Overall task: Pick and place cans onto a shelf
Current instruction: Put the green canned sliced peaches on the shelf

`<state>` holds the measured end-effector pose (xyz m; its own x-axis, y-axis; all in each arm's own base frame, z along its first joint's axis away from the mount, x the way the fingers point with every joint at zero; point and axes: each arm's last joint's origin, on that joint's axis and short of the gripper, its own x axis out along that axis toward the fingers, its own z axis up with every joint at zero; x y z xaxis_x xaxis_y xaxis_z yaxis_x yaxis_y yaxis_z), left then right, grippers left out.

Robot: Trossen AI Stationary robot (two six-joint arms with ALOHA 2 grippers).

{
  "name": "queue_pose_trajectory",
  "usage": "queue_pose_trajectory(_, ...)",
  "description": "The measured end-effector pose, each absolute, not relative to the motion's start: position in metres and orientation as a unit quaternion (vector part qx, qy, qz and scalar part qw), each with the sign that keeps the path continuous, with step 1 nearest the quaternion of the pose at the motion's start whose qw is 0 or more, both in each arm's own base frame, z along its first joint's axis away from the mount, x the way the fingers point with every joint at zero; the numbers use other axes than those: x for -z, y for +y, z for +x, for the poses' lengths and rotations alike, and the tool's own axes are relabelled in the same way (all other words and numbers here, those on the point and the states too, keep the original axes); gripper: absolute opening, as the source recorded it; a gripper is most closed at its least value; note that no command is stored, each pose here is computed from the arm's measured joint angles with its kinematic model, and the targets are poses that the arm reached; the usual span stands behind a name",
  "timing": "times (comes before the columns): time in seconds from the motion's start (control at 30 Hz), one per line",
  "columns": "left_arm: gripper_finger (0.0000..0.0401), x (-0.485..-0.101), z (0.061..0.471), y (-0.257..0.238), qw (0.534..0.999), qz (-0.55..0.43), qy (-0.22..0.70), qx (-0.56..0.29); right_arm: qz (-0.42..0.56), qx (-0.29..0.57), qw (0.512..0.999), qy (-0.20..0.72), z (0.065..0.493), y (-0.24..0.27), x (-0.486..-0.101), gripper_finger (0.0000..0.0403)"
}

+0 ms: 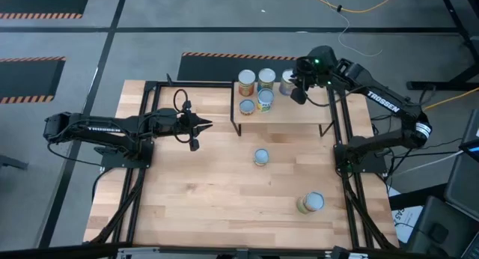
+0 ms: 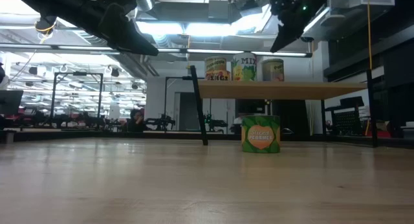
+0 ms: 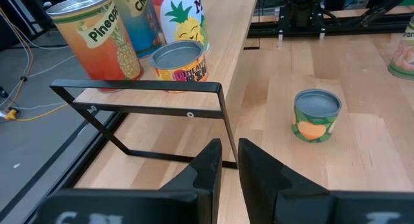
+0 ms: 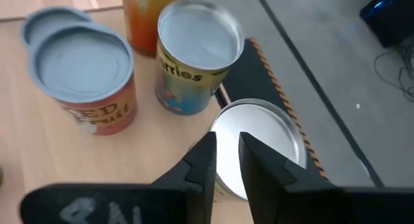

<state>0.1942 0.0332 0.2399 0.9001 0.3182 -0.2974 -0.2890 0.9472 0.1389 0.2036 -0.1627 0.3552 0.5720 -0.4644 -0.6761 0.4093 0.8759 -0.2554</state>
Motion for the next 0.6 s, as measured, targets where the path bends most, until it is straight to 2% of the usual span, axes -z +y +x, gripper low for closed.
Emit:
queue_pose_trajectory(0.2,0.0044,-0.240,0.194,0.033,0.974,0.046,0.160,-0.156,-0.037,0.217,0.910,0.351,0.193,-0.147,-0.371,0.0071)
queue_pose_trajectory(0.4,0.0044,-0.240,0.194,0.033,0.974,0.046,0.160,-0.156,-0.003,0.020,0.958,0.285,0.201,-0.120,-0.378,0.0071)
queue_pose_trajectory(0.5,0.0044,-0.240,0.194,0.033,0.974,0.046,0.160,-0.156,0.006,-0.071,0.961,0.266,0.209,-0.103,-0.379,0.0071)
queue_pose_trajectory(0.6,0.0044,-0.240,0.194,0.033,0.974,0.046,0.160,-0.156,0.000,-0.119,0.956,0.269,0.216,-0.084,-0.378,0.0071)
